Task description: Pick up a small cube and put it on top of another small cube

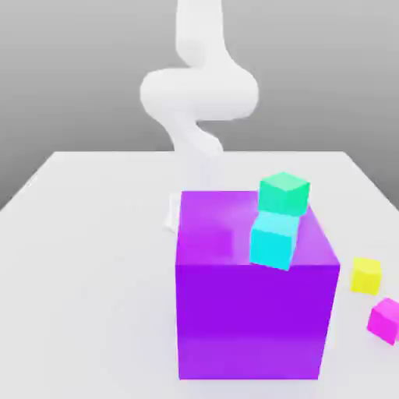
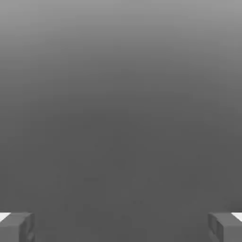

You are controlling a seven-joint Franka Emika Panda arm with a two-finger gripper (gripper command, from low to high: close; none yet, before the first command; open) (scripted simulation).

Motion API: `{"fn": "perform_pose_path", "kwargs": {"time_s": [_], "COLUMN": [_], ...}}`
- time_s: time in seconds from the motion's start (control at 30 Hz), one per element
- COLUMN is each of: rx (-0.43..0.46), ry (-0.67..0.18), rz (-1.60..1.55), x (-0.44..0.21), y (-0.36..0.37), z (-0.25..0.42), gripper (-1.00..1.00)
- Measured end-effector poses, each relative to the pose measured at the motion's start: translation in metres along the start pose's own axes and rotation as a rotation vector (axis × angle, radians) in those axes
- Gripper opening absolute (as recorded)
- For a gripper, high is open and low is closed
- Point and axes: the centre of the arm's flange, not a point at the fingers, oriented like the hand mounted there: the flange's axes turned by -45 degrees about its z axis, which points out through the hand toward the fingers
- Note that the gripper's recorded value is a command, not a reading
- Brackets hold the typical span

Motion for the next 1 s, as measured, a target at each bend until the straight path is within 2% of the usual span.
{"fn": "perform_pose_path", "kwargs": {"time_s": [0.17, 0.33, 0.53, 0.7, 0.77, 0.93, 0.97, 1.0], "rx": [0.112, 0.215, 0.328, 0.421, 0.434, 0.44, 0.44, 0.44], "ry": [-0.156, -0.297, -0.457, -0.581, -0.611, -0.621, -0.621, -0.621], "rz": [-0.231, -0.469, -0.77, -1.049, -1.095, -1.109, -1.109, -1.109], "x": [-0.034, -0.105, -0.228, -0.356, -0.387, -0.428, -0.432, -0.432], "y": [-0.087, -0.177, -0.268, -0.321, -0.324, -0.325, -0.325, -0.325], "z": [0.108, 0.188, 0.248, 0.266, 0.277, 0.315, 0.319, 0.319], "gripper": [0.0, 0.0, 0.0, 0.0, 0.0, 0.0, -1.0, -1.0]}}
